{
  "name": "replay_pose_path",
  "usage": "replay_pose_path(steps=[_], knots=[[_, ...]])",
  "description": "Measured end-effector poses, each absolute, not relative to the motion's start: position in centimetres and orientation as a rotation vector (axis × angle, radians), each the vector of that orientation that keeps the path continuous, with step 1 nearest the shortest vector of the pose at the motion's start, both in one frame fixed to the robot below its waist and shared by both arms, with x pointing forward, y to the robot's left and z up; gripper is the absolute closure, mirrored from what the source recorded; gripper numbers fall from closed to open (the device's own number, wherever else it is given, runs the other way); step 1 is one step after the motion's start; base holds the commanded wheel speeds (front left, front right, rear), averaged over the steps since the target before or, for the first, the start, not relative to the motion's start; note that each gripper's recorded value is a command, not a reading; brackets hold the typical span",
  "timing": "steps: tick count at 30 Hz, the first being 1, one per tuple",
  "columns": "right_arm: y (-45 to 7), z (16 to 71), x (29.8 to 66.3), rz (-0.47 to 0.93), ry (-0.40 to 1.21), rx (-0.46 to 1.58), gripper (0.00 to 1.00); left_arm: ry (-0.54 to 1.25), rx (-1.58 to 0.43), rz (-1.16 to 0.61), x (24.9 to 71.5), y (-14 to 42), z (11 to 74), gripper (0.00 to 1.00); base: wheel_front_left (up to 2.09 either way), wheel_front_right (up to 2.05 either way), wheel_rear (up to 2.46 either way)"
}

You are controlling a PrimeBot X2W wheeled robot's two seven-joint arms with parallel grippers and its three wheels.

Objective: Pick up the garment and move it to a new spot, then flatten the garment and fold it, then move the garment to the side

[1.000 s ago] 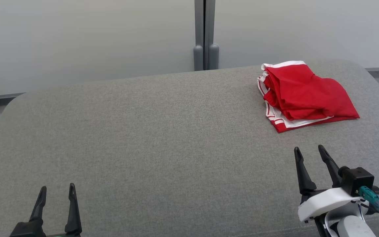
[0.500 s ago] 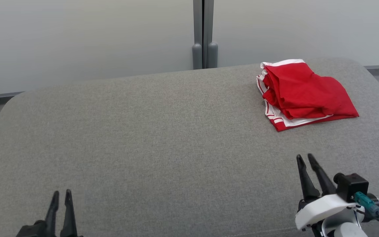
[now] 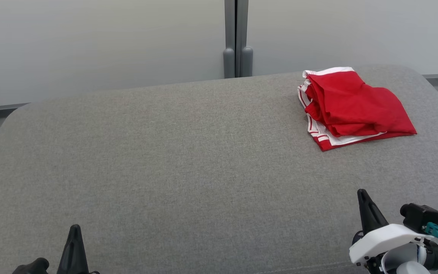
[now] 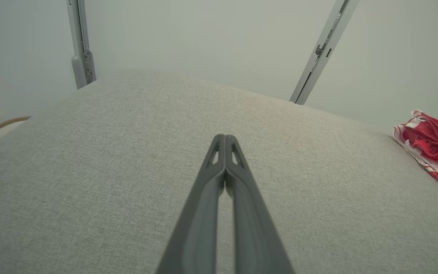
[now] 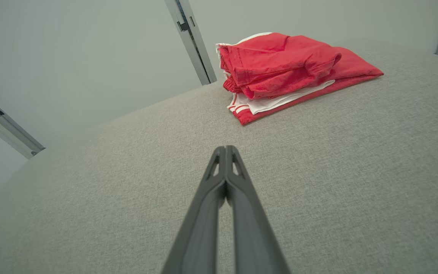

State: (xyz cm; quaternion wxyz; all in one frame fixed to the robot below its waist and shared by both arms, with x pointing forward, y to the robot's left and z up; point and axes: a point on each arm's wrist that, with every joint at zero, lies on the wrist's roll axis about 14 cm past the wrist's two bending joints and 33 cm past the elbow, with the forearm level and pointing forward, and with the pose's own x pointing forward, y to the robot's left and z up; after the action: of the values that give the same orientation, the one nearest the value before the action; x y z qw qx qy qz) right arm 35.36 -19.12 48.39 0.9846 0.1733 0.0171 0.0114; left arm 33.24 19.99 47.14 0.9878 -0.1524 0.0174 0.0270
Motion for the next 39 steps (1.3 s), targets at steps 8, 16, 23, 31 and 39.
replay_pose_path(steps=[8, 16, 23, 31, 39], knots=[[-19.9, 48.3, 35.9, -0.015, 0.057, 0.483, 1.00, 0.024, -0.448, 0.066, 33.8, 19.9, 47.5, 1.00, 0.00, 0.00, 0.00], [-20.4, 48.2, 36.4, -0.040, 0.073, 0.608, 1.00, 0.017, -0.577, 0.075, 34.3, 19.7, 47.8, 1.00, 0.00, 0.00, 0.00], [-20.8, 48.3, 36.8, -0.055, 0.083, 0.708, 1.00, 0.011, -0.682, 0.081, 34.7, 19.6, 48.0, 1.00, 0.00, 0.00, 0.00], [-21.2, 48.4, 37.3, -0.064, 0.089, 0.816, 1.00, 0.005, -0.794, 0.083, 35.1, 19.4, 48.2, 1.00, 0.00, 0.00, 0.00], [-21.4, 48.4, 37.5, -0.070, 0.098, 0.903, 1.00, 0.003, -0.880, 0.084, 35.5, 19.2, 48.4, 1.00, 0.00, 0.00, 0.00]])
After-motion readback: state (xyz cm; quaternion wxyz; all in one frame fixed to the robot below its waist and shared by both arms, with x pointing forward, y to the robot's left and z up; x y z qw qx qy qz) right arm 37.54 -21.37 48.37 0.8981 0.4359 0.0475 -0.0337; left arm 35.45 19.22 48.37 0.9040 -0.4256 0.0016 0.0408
